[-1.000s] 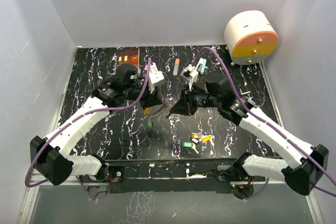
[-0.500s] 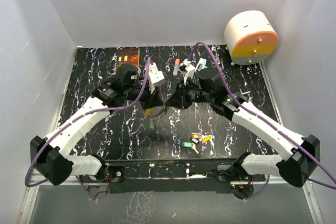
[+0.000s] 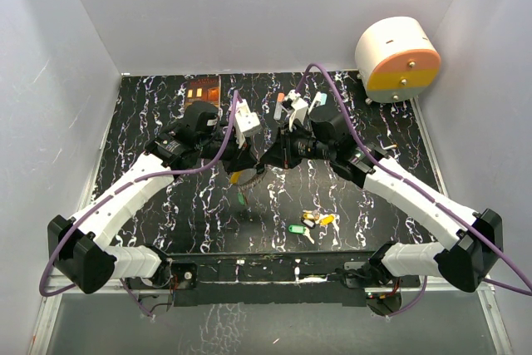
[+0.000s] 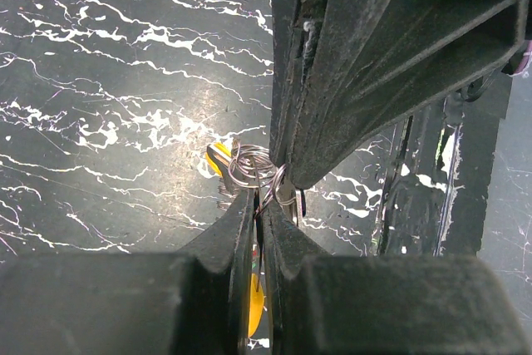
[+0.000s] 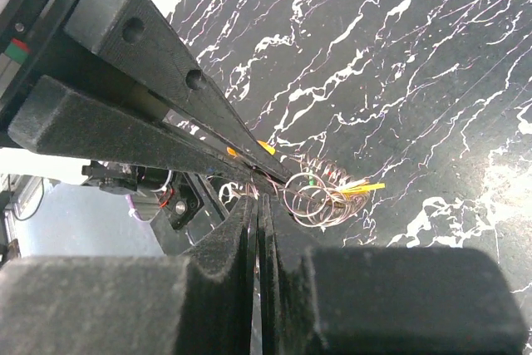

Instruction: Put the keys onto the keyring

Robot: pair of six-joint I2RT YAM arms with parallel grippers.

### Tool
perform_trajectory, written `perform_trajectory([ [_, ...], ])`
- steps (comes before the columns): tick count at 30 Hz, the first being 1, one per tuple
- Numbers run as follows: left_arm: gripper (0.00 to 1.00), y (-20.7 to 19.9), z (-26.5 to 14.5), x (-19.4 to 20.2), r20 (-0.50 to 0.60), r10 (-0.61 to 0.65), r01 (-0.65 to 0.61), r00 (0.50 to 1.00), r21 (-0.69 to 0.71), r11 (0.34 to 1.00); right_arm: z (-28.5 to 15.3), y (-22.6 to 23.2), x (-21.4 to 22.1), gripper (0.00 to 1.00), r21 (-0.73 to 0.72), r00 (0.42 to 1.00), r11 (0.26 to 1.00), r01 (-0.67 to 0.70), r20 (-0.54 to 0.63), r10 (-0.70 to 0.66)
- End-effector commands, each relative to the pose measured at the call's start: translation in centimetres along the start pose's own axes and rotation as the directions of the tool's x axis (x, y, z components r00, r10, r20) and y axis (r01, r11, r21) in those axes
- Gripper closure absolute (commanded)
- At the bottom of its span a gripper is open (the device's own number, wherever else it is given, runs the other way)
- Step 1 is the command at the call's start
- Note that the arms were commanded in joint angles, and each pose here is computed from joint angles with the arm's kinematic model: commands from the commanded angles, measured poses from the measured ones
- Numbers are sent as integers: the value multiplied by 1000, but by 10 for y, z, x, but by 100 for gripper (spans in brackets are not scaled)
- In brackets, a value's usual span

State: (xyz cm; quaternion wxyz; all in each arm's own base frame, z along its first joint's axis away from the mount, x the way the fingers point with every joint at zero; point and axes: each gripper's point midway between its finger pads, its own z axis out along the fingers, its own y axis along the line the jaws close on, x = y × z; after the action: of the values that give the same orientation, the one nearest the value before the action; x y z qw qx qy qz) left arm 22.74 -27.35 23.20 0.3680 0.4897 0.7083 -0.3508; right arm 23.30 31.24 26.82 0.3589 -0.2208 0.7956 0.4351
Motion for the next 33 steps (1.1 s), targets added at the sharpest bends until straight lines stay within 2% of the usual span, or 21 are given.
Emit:
perform_trajectory([
  [1, 100, -9, -3, -12, 41, 23, -24, 999, 29, 999, -7, 8, -28, 93, 8, 995, 999, 35, 91, -36],
  [33, 100, -7, -5, -25, 64, 21, -22, 998, 19, 1000, -7, -6, 0, 93, 52, 998, 998, -46, 36, 44],
])
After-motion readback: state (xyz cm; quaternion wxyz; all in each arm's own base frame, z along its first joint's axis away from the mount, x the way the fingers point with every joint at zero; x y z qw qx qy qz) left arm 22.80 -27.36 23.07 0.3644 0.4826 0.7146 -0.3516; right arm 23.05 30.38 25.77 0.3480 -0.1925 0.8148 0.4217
